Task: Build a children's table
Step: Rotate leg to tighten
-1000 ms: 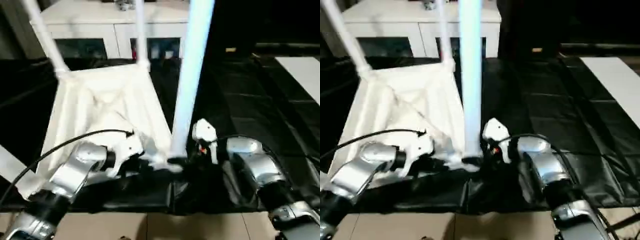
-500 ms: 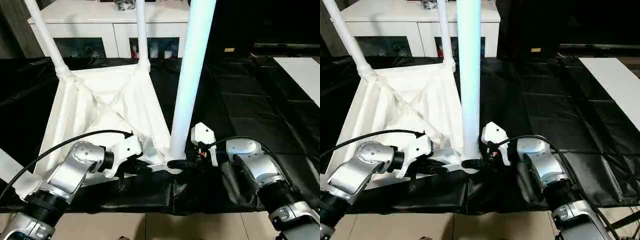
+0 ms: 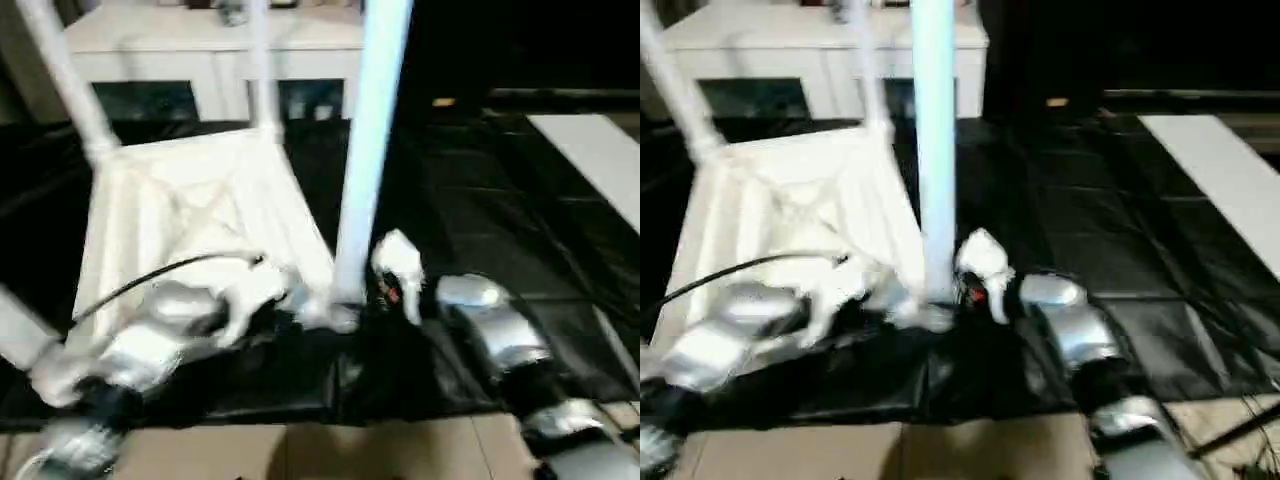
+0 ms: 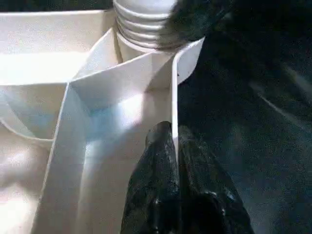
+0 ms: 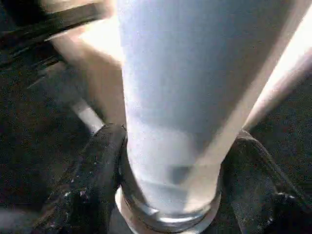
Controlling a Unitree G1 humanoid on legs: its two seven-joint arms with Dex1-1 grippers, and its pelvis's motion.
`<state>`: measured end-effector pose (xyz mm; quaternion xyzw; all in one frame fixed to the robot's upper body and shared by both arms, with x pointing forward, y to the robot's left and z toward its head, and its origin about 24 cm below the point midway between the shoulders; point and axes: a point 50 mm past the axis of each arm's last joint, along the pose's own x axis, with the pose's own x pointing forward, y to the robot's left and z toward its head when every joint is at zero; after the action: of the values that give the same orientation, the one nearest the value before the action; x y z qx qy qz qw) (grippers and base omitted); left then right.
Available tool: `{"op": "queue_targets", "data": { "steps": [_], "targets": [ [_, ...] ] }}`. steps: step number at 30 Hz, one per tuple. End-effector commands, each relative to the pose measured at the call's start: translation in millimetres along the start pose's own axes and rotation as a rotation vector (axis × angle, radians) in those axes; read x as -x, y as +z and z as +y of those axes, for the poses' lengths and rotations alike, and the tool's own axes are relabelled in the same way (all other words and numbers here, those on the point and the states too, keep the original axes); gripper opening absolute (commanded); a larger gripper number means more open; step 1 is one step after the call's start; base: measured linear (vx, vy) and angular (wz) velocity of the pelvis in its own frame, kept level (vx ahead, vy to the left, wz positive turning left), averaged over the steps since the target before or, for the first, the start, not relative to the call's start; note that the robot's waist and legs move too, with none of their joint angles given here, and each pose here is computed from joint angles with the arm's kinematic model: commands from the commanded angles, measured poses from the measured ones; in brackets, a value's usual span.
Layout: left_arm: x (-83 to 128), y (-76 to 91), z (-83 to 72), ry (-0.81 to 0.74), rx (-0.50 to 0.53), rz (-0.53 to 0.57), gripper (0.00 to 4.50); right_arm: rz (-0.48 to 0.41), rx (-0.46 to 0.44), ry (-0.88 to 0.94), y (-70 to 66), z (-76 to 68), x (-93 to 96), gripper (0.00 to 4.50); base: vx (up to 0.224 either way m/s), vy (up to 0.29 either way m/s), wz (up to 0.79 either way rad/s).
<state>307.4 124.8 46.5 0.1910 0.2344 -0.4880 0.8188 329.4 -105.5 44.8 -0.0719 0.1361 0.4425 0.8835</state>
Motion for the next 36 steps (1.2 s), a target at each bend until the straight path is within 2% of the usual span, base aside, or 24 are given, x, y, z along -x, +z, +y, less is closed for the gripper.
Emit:
{"op": "queue_targets", "data": {
  "steps": [1, 3, 6, 10, 14, 15, 18, 19, 24, 25, 28, 29, 31, 32, 36],
  "targets": [
    [-12.1, 1.0, 1.9, 0.105, 0.038, 0.035, 0.0, 0.039, -0.108, -0.157, -7.9, -4.7, -5.1, 2.59, 0.0, 0.0, 0.0],
    [-21.8, 5.3, 0.5, 0.15, 0.097, 0.047, 0.0, 0.054, -0.139, -0.236, -10.8, -4.8, -9.0, 2.59, 0.0, 0.0, 0.0],
    [-39.8, 12.0, -0.8, 0.228, 0.119, 0.069, 0.0, 0.071, -0.17, -0.38, -14.6, -3.3, -17.8, 2.59, 0.0, 0.0, 0.0],
    [-47.6, 14.3, 1.2, 0.269, 0.117, 0.076, 0.0, 0.086, -0.135, -0.418, -13.6, 0.7, -25.2, 2.59, 0.0, 0.0, 0.0],
    [-48.2, 15.9, 6.1, 0.294, 0.11, 0.087, 0.0, 0.023, -0.113, -0.334, -3.5, 13.0, -36.5, 2.59, 0.0, 0.0, 0.0],
    [-48.2, 15.9, 6.1, 0.294, 0.11, 0.087, 0.0, 0.023, -0.113, -0.334, -3.5, 13.0, -36.5, 3.29, 0.0, 0.0, 0.0],
    [-40.8, 12.2, 9.4, 0.278, 0.092, 0.092, 0.0, -0.035, -0.065, -0.25, 5.5, 16.9, -35.0, 3.36, 0.0, 0.0, 0.0],
    [-37.5, 10.0, 9.3, 0.26, 0.08, 0.091, 0.0, -0.04, -0.053, -0.218, 6.0, 16.2, -32.8, 3.65, 0.0, 0.0, 0.0],
    [-35.4, 7.5, 9.2, 0.24, 0.069, 0.089, 0.0, -0.044, -0.047, -0.187, 5.8, 15.3, -31.1, 3.73, 0.0, 0.0, 0.0],
    [-29.7, 6.9, 6.4, 0.167, 0.003, 0.057, 0.0, -0.045, 0.007, -0.099, 5.3, 12.7, -22.4, 3.73, 0.0, 0.0, 0.0],
    [-23.5, 4.4, 3.2, 0.102, -0.033, 0.045, 0.0, -0.041, 0.056, -0.012, 4.6, 11.1, -13.6, 3.73, 0.0, 0.0, 0.0],
    [-16.2, 3.2, -1.9, 0.018, -0.097, 0.018, 0.0, -0.029, 0.1, 0.075, 3.1, 9.5, -3.4, 3.73, 0.0, 0.0, 0.0],
    [2.9, -4.0, -15.2, -0.176, -0.162, 0.007, 0.0, 0.007, 0.162, 0.21, -0.3, 6.1, 15.7, 3.73, 0.0, 0.0, 0.0],
    [9.9, -6.0, -19.3, -0.233, -0.17, 0.005, 0.0, 0.022, 0.177, 0.25, -1.3, 4.8, 22.0, 3.73, 0.0, 0.0, 0.0],
    [18.9, -4.6, -23.8, -0.294, -0.159, -0.021, 0.0, 0.041, 0.191, 0.305, -1.7, 2.7, 29.6, 3.73, 0.052, -0.01, 0.14]
  ]
}}
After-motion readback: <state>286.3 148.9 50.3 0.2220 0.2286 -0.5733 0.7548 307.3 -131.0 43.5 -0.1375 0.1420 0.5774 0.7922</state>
